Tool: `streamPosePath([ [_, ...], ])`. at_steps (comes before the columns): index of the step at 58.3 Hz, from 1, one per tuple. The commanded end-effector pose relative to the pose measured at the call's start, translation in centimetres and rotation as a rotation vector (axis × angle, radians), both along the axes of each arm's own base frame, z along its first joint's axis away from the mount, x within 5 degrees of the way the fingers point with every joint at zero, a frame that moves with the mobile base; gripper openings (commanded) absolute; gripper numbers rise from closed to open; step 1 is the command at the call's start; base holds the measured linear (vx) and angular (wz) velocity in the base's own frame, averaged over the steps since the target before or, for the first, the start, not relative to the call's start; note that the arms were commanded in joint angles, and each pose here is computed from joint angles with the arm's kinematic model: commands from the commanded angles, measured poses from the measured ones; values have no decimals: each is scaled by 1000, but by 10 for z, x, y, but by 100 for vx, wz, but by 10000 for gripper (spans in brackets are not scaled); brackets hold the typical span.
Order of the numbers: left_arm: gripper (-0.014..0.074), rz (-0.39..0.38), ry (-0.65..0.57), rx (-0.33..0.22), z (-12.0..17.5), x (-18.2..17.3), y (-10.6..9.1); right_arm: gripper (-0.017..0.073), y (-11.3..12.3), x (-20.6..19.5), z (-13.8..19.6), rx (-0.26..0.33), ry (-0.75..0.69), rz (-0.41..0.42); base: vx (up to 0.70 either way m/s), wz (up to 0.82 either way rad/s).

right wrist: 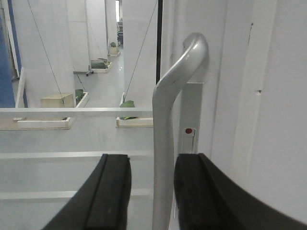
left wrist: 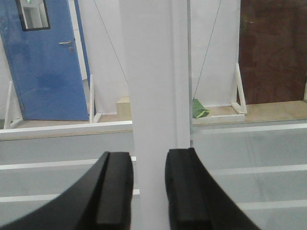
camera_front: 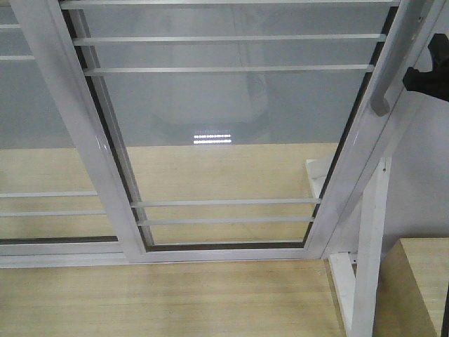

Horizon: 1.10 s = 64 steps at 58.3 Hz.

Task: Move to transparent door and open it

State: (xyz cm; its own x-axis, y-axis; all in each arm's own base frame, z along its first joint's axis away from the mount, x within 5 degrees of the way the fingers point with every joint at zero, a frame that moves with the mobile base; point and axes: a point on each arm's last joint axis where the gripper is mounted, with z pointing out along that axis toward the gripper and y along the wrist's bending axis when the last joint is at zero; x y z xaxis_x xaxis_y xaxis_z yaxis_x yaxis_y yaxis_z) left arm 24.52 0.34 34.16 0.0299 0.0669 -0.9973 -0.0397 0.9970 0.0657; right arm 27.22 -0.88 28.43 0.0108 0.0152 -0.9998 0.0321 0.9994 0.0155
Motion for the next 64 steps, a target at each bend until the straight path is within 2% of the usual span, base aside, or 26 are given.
streamPosePath([
  [1,313,13,-145,-5,24,-3,1,340,-3,4,20,1,-144,-16,0,0],
  [13,313,13,-145,-5,24,-3,1,384,-4,16,6,-9,-136,-20,0,0],
  [25,314,13,-145,-5,24,-3,1,386,-8,37,-3,22,-130,-55,0,0],
  [64,314,12,-140,-5,24,-3,1,386,-11,128,-21,7,-134,-48,0,0],
])
